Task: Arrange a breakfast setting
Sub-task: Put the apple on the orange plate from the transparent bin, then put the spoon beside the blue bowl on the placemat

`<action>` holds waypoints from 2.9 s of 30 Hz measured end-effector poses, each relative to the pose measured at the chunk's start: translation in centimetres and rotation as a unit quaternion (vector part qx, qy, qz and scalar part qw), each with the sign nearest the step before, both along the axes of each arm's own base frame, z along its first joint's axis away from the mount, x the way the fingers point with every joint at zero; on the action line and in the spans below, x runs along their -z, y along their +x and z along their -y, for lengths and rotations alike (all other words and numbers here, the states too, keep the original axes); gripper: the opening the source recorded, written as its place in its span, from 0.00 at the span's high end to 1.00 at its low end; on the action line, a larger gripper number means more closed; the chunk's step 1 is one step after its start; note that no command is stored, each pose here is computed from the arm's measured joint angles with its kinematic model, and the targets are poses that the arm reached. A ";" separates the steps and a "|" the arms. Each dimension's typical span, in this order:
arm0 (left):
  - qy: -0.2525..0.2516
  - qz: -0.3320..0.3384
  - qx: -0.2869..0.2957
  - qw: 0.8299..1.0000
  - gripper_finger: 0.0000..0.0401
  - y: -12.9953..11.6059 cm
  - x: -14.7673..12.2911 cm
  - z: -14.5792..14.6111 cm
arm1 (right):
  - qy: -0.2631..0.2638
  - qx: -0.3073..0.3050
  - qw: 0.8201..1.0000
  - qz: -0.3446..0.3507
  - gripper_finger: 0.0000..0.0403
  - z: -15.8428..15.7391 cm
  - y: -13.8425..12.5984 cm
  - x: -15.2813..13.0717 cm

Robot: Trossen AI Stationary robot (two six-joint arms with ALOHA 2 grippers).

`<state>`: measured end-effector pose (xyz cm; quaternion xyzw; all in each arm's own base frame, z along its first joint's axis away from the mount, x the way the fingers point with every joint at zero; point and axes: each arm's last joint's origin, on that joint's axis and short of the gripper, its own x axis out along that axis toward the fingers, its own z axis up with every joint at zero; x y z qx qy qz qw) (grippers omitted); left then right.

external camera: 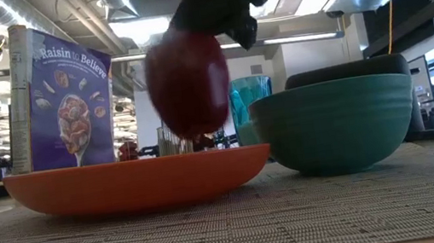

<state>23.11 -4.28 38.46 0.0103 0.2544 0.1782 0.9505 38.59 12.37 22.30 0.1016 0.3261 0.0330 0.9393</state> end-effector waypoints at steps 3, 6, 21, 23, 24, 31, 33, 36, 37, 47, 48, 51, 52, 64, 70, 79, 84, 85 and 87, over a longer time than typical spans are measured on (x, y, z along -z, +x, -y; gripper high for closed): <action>0.000 0.017 -0.007 1.000 0.02 -1.2 -0.8 -0.3 | 0.004 0.014 1.000 -0.007 1.00 -0.2 0.3 0.9; 0.001 0.033 -0.013 0.999 0.02 -2.2 -1.5 -0.6 | 0.007 0.023 1.000 -0.014 1.00 -0.2 0.6 1.6; 0.020 0.048 -0.043 0.998 0.03 -5.7 -2.3 0.0 | 0.056 0.047 0.995 -0.066 0.80 -0.3 0.4 2.9; 0.016 0.032 -0.045 0.998 0.03 -5.8 -1.9 0.1 | 0.072 0.048 0.994 -0.072 0.73 -0.3 0.4 2.8; 0.010 0.025 -0.047 0.999 0.03 -5.8 -1.7 0.1 | 0.074 0.051 0.993 -0.075 0.68 -0.3 0.5 2.7; -0.008 -0.009 -0.080 0.997 0.03 -6.6 -0.7 0.3 | 0.070 0.057 0.989 -0.117 0.41 -0.2 0.9 0.1; 0.005 -0.010 -0.089 0.996 0.03 -6.8 -0.7 0.3 | 0.055 0.049 0.990 -0.123 0.37 -0.3 1.0 -1.3; 0.015 -0.003 -0.096 0.995 0.04 -7.2 -0.8 0.2 | 0.030 0.046 0.990 -0.130 0.35 0.2 1.3 -3.6; 0.018 -0.002 -0.099 0.995 0.04 -7.2 -0.9 0.1 | 0.022 0.049 0.990 -0.131 0.35 0.5 1.4 -4.3; 0.036 0.001 -0.130 0.991 0.04 -6.5 -0.6 -0.5 | -0.046 0.168 0.979 -0.110 0.38 8.9 2.1 -12.1; 0.038 -0.002 -0.127 0.991 0.04 -6.3 -0.2 -0.6 | -0.046 0.175 0.978 -0.105 0.38 9.8 2.1 -12.7; 0.054 -0.029 -0.116 0.991 0.05 -5.5 1.2 -1.2 | -0.046 0.184 0.977 -0.093 0.38 12.2 2.0 -14.3; 0.057 -0.034 -0.115 0.991 0.07 -5.1 1.7 -1.5 | -0.048 0.186 0.977 -0.087 0.38 13.0 1.9 -14.8; 0.007 0.006 -0.027 1.000 0.40 -1.1 8.3 -5.7 | -0.019 0.166 0.986 -0.019 0.38 20.9 0.5 -19.2; 0.015 0.060 -0.040 0.997 0.47 1.0 10.1 -10.7 | -0.004 0.139 0.990 -0.008 0.38 24.7 -0.6 -19.4; -0.004 0.074 -0.064 0.995 0.47 3.8 14.3 -18.0 | 0.008 0.145 0.989 0.017 0.38 30.8 -4.3 -20.5; 0.001 0.070 -0.096 0.993 0.47 3.9 15.5 -19.9 | -0.010 0.153 0.988 0.033 0.38 33.1 -6.1 -21.1; -0.001 0.066 -0.100 0.993 0.47 3.9 15.8 -20.2 | -0.014 0.156 0.987 0.039 0.38 33.4 -6.3 -21.2; -0.005 0.058 -0.106 0.993 0.47 3.9 16.5 -20.7 | -0.014 0.160 0.986 0.049 0.38 34.3 -6.8 -21.3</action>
